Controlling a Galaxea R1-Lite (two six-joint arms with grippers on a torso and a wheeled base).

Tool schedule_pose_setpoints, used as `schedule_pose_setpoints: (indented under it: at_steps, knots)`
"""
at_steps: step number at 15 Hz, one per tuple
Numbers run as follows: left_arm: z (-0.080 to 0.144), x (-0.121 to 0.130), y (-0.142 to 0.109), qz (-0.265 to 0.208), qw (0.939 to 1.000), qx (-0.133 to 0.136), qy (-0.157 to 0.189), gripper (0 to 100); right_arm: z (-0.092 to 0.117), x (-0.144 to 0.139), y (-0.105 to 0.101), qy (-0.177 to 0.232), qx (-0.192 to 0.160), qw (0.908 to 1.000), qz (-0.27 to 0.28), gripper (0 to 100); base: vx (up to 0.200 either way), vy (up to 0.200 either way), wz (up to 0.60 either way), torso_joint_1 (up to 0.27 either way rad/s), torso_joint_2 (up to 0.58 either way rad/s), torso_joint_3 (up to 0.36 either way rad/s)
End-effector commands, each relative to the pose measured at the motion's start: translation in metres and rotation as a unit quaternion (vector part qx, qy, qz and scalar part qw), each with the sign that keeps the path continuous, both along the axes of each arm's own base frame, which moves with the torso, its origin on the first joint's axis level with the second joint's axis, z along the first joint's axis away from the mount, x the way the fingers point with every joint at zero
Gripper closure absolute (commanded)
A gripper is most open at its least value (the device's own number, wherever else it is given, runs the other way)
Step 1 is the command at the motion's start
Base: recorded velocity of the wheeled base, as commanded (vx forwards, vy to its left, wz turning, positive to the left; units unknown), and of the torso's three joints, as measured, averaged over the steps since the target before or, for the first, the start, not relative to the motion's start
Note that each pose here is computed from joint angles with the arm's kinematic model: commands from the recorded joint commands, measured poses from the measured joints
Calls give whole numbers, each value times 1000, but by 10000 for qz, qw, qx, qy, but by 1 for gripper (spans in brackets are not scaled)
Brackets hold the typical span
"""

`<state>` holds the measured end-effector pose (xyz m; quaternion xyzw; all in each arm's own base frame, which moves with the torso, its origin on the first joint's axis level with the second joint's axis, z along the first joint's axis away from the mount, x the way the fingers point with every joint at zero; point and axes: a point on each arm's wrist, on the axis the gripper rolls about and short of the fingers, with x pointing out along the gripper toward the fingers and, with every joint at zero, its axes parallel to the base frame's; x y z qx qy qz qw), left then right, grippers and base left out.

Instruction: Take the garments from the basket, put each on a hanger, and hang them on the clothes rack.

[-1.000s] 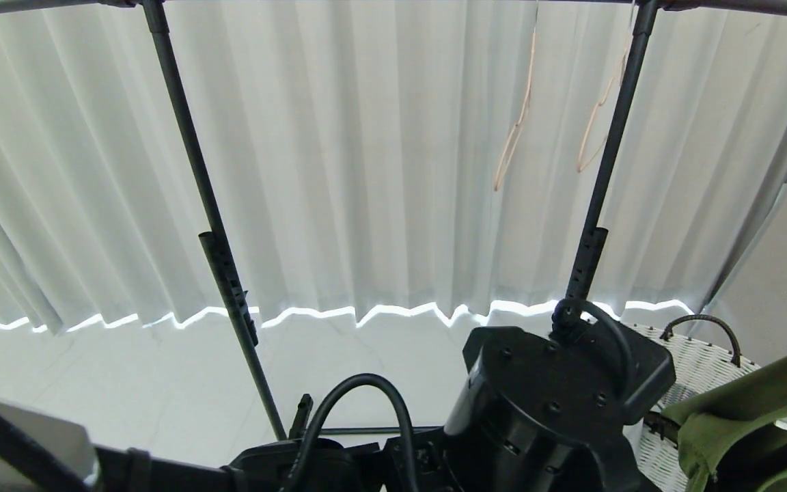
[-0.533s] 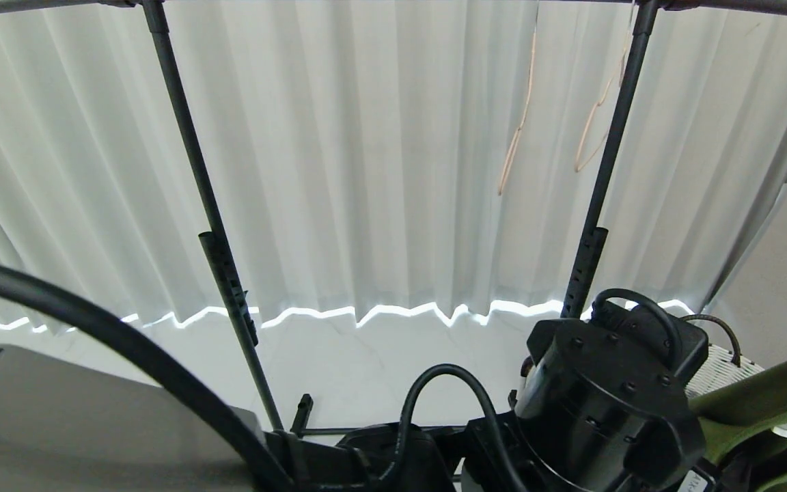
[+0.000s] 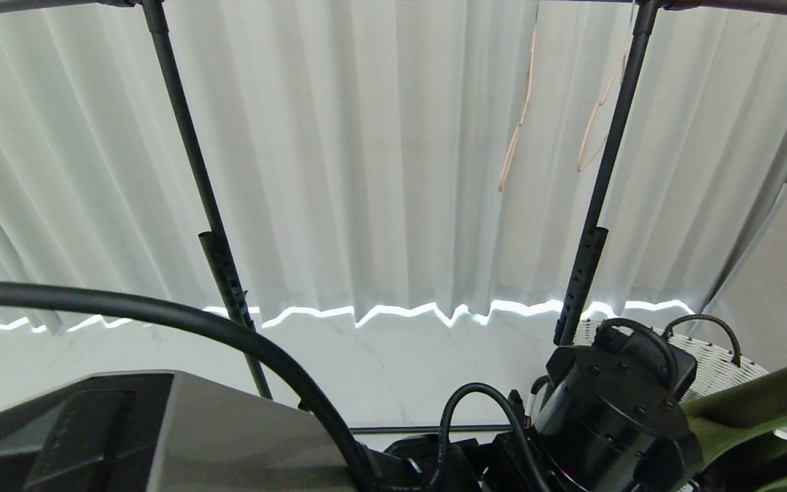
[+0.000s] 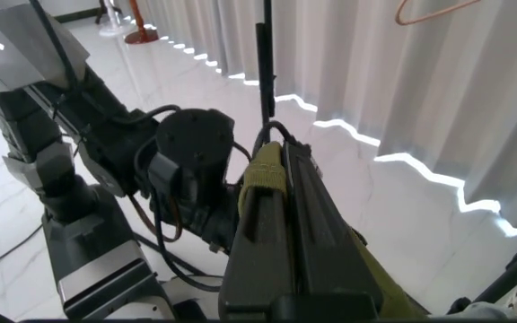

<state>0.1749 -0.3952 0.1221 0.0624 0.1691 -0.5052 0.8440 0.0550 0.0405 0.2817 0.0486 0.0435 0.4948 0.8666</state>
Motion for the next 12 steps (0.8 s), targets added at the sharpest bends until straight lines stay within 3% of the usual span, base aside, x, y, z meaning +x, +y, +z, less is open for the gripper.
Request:
schedule_pose_setpoints:
  at_steps: [1, 2, 6, 8, 10, 12]
  knots:
    - [-2, 0, 2, 10, 10000, 45, 21, 0, 1, -3, -1, -53, 24, 10000, 4, 100, 0, 0, 0, 0, 0, 0]
    - [-2, 0, 2, 10, 10000, 38, 18, 100, 1, -3, -1, -53, 24, 10000, 4, 100, 0, 0, 0, 0, 0, 0]
    - [-10, -4, 9, 52, 9999, -119, -97, 100, 1, -3, -2, -46, 27, 10000, -11, 100, 0, 0, 0, 0, 0, 0]
    - [-24, -6, 22, 34, 9991, -240, -341, 100, 0, -3, -2, -33, 20, 10000, -49, 100, 0, 0, 0, 0, 0, 0]
    - [-40, -2, 54, 179, 9938, -492, -985, 100, 0, -2, -2, -19, 13, 10000, -72, 100, 0, 0, 0, 0, 0, 0]
    - [-26, -7, 85, 527, 9910, -542, -1101, 100, -1, 4, 1, 64, -34, 9999, -103, 100, 0, 0, 0, 0, 0, 0]
